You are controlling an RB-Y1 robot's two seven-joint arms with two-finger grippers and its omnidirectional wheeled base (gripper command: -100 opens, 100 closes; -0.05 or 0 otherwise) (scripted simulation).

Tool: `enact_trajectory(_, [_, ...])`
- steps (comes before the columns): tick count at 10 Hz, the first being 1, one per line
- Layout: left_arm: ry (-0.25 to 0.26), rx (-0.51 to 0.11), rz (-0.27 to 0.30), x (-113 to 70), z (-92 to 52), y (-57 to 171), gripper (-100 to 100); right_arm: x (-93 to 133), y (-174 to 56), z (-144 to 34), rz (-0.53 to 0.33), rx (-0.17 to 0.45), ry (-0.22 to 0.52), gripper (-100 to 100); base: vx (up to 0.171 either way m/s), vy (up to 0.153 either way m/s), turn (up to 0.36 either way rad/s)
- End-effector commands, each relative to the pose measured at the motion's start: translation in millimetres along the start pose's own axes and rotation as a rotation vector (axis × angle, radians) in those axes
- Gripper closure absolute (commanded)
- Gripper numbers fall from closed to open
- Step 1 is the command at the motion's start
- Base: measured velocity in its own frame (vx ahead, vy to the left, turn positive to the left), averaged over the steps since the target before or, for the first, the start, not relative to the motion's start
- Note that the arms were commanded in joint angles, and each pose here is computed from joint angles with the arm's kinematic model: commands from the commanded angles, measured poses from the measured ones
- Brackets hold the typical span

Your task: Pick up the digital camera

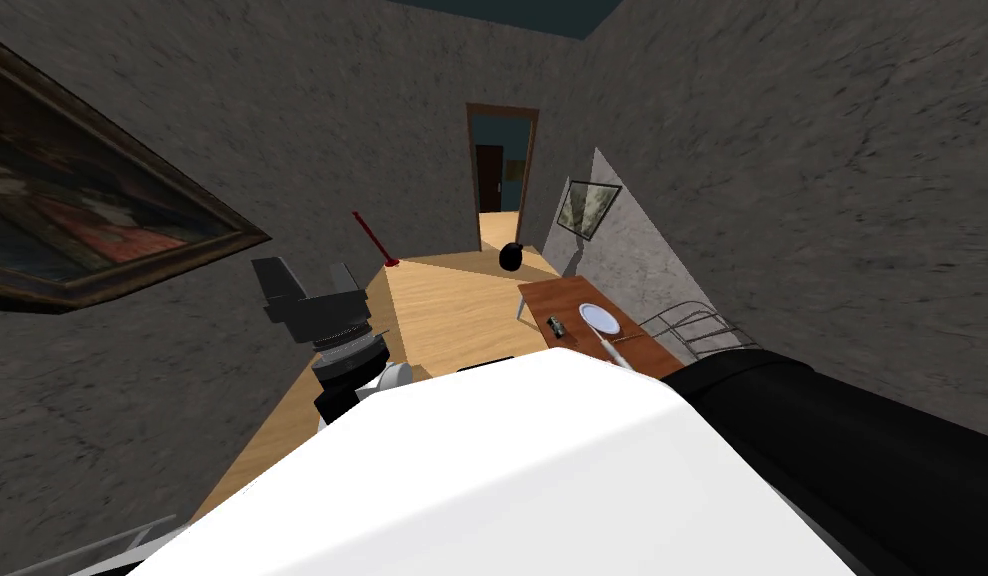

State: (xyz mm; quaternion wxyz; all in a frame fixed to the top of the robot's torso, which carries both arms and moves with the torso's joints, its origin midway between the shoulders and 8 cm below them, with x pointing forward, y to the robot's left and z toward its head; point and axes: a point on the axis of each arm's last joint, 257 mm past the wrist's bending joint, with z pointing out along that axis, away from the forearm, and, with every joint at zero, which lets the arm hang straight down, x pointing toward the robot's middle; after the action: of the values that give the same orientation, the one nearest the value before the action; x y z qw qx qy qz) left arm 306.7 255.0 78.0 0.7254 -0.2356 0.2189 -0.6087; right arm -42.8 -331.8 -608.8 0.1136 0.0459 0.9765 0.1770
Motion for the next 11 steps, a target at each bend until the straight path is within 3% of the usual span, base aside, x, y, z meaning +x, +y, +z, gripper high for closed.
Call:
enact_trajectory(1, [0.0, 0.0, 0.0, 0.0, 0.0, 0.0, 0, 12.3, -20.4, -10.3, -0.005, 0.032, 0.031, -100, 0.044, -0.01, 0.161])
enact_trajectory(2, [0.0, 0.0, 0.0, -0.1, 0.0, 0.0, 0, 12.3, -20.4, -10.3, -0.005, 0.032, 0.031, -100, 0.02, -0.005, -0.032])
enact_trajectory(7, [0.0, 0.0, 0.0, -0.1, 0.0, 0.0, 0, 32.6, -81.8, -39.5, -0.048, 0.139, 0.122, -100, 0.05, -0.006, 0.239])
enact_trajectory(9, [0.0, 0.0, 0.0, -0.1, 0.0, 0.0, 0, 36.6, -86.8, -42.5, -0.045, 0.15, 0.13, -100, 0.035, -0.02, 0.032])
enact_trajectory(11, [0.0, 0.0, 0.0, 0.0, 0.0, 0.0, 0, 38.8, -106.9, -53.4, -0.054, 0.188, 0.152, -100, 0.035, -0.009, 0.192])
